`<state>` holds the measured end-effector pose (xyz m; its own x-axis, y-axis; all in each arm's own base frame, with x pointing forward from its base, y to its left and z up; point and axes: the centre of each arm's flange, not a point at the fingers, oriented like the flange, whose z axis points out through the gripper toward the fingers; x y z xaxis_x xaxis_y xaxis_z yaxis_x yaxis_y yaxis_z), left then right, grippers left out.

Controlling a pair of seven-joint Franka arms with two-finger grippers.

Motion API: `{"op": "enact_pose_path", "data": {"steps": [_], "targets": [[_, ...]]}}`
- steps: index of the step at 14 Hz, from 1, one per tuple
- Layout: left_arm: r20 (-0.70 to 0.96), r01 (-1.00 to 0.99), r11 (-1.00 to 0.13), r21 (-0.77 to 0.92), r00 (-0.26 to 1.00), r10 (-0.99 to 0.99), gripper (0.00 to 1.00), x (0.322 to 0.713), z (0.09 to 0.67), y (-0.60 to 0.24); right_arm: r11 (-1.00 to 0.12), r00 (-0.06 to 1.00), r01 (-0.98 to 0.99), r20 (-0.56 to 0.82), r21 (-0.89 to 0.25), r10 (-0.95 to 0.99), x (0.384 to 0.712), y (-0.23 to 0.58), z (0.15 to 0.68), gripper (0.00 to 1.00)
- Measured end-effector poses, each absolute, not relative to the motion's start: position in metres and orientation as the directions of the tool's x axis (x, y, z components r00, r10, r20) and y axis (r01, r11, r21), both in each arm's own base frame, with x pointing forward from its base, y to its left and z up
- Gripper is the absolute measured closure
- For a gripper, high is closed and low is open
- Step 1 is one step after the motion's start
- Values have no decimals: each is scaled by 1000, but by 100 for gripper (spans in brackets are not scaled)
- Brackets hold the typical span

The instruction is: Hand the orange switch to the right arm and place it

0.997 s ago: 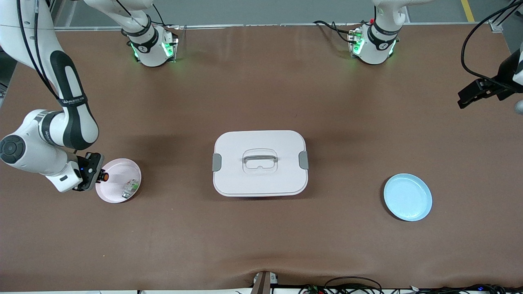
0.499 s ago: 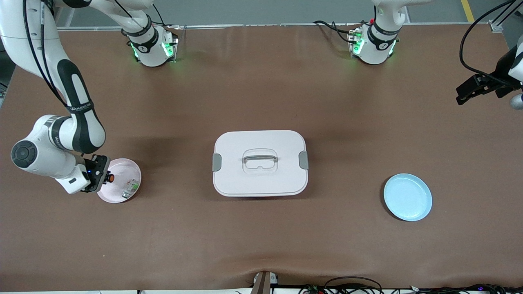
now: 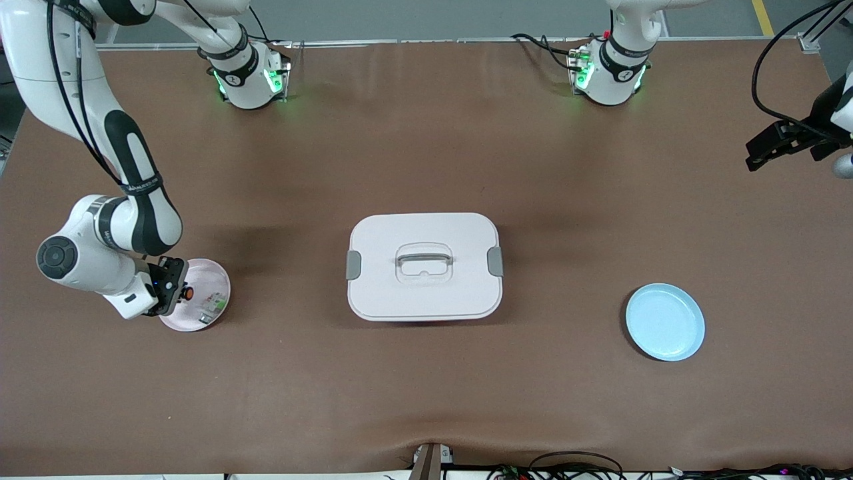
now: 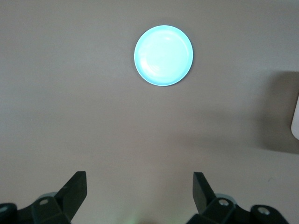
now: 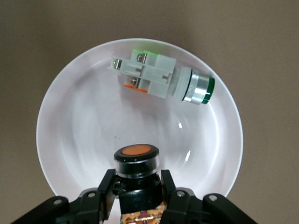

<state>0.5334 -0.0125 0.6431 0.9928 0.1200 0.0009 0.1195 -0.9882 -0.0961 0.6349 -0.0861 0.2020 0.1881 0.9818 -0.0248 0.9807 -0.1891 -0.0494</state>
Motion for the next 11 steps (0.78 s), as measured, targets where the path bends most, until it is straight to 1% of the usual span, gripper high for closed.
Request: {"op": "enact_pose_path", "data": {"steps": [5, 11], "targets": [[0, 135, -988, -79, 991, 136, 0, 533, 644, -3, -189, 188, 980, -21, -59, 982, 634, -83, 191, 56], [0, 128, -989, -80, 992, 129, 0, 533, 644, -7, -191, 190, 980, -16, -59, 982, 634, -82, 191, 56]]}}
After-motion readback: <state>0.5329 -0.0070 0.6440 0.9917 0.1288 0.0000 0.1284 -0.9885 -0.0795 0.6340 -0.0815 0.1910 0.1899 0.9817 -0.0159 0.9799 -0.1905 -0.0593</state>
